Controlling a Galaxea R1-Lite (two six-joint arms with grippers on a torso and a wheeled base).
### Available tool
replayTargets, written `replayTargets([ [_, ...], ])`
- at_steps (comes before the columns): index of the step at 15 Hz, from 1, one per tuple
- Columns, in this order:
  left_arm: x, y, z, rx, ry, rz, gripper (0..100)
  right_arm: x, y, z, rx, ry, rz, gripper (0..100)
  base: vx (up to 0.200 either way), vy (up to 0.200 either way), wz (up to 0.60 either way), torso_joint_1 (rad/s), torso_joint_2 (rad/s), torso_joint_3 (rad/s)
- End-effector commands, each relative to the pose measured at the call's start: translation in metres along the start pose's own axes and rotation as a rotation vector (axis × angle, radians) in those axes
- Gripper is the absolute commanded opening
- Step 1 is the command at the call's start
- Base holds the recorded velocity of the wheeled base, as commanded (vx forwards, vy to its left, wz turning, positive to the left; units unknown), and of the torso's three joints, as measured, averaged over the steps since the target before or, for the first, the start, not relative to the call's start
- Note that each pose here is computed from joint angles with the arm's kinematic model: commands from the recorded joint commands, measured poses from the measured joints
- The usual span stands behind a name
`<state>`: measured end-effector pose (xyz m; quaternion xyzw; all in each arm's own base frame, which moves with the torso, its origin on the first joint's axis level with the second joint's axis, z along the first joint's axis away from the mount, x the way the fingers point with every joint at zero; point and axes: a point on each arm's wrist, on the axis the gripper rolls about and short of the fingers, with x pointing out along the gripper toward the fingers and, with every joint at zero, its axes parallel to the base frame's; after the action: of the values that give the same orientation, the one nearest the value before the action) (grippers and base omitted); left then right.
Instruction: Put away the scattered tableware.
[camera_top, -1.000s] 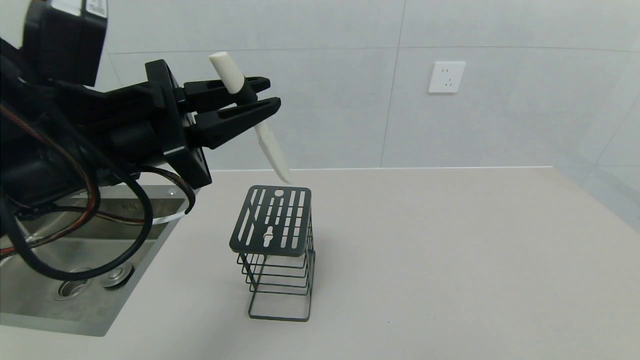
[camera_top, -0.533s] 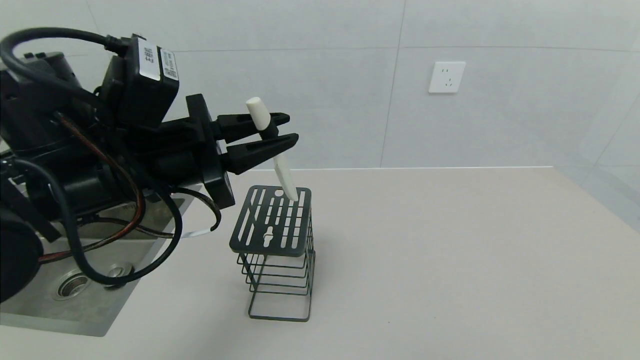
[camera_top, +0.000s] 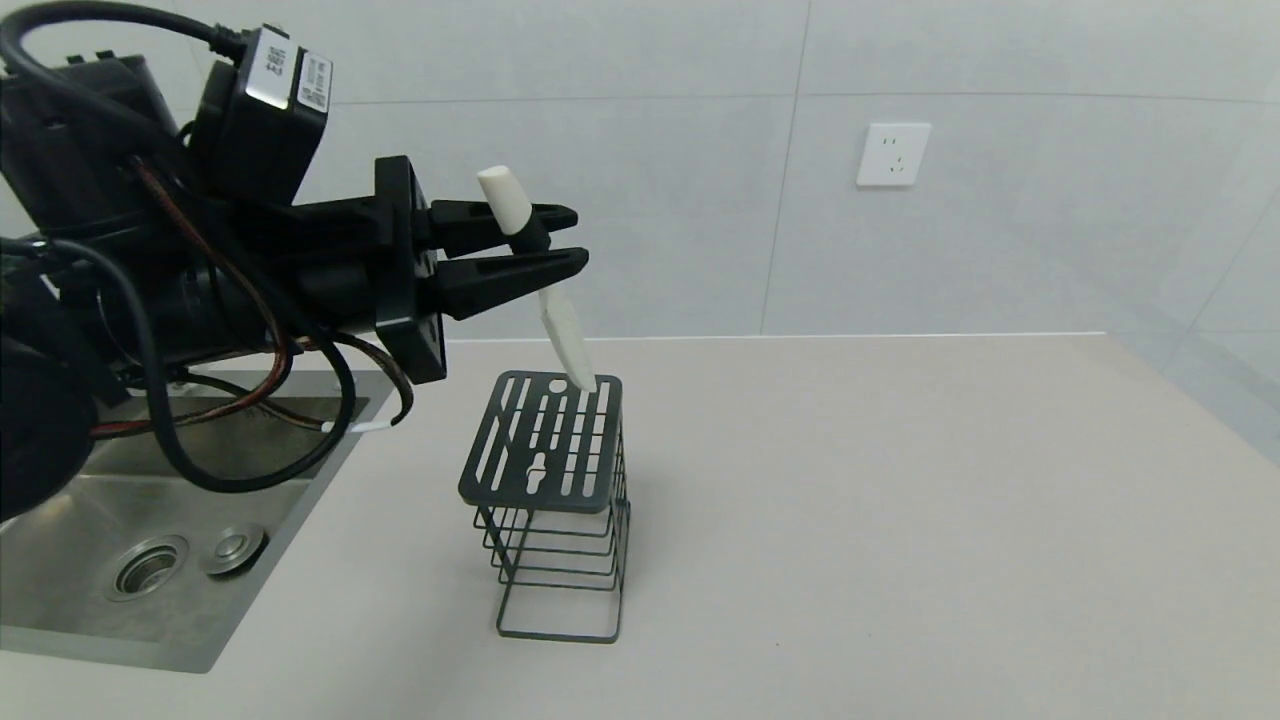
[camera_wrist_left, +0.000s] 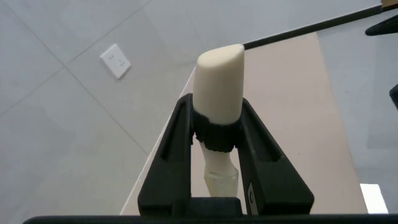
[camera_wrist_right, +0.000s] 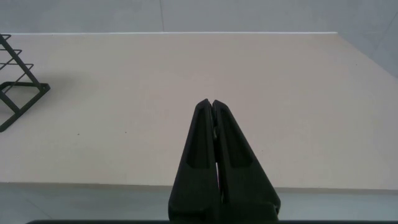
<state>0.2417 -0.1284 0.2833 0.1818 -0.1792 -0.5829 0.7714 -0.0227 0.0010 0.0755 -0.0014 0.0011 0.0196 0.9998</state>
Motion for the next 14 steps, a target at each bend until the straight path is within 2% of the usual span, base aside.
replayTargets([
  [1, 0.004, 0.002, -0.008, -0.014, 0.012, -0.007, 0, 0.000, 0.000, 0.000, 0.000, -0.001, 0.001, 0, 0.000, 0.000, 0.00, 0.000, 0.00, 0.000],
  [2, 0.009, 0.004, -0.017, 0.027, 0.024, -0.016, 0, 0.000, 0.000, 0.000, 0.001, -0.001, 0.001, 0, 0.000, 0.000, 0.00, 0.000, 0.00, 0.000],
  [11, 0.014, 0.005, -0.026, 0.003, 0.043, -0.016, 0, 0.000, 0.000, 0.000, 0.000, -0.001, -0.001, 0, 0.000, 0.000, 0.00, 0.000, 0.00, 0.000],
  [13, 0.017, 0.012, -0.025, 0.017, 0.036, -0.006, 0, 0.000, 0.000, 0.000, 0.000, -0.001, 0.001, 0, 0.000, 0.000, 0.00, 0.000, 0.00, 0.000],
  [14, 0.018, 0.012, -0.025, 0.016, 0.036, -0.008, 0, 0.000, 0.000, 0.000, 0.001, -0.001, 0.001, 0, 0.000, 0.000, 0.00, 0.000, 0.00, 0.000],
])
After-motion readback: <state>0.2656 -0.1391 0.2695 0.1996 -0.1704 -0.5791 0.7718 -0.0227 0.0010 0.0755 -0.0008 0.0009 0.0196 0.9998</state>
